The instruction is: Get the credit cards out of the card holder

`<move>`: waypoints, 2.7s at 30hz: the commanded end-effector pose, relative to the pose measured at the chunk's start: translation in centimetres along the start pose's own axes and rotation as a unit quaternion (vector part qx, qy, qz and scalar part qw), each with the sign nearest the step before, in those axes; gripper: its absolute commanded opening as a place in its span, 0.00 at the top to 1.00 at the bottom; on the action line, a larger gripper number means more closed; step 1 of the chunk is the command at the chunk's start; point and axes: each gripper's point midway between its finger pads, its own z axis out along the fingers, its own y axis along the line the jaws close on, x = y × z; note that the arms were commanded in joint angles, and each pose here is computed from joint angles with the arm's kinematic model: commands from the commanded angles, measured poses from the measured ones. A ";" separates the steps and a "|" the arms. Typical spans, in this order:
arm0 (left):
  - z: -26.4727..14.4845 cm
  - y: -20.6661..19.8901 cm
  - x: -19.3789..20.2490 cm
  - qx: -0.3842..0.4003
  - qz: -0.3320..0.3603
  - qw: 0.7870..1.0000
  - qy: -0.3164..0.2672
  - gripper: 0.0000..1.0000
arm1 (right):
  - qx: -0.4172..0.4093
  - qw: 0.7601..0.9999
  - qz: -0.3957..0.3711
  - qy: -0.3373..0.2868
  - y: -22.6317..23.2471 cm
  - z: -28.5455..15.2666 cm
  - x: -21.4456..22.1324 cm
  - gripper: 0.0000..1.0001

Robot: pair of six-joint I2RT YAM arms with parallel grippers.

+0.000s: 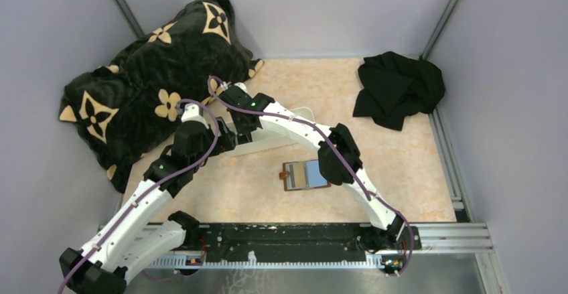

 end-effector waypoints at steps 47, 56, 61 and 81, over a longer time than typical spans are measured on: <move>-0.1 1.1 0.9 -0.004 0.009 1.000 0.007 0.01 | -0.048 0.999 0.000 -0.011 4.2 2.5 0.2 1.00; 0.1 1.0 1.2 0.000 0.008 1.000 0.012 0.01 | -0.014 1.000 -0.006 -0.007 2.9 2.7 0.7 1.00; 0.2 0.9 1.2 0.001 0.007 1.000 0.013 0.01 | 0.012 1.000 -0.012 -0.007 2.0 2.7 0.8 1.00; 0.5 0.7 1.6 0.011 0.006 1.000 0.019 0.01 | 0.012 0.999 -0.033 -0.010 3.4 1.9 1.3 0.84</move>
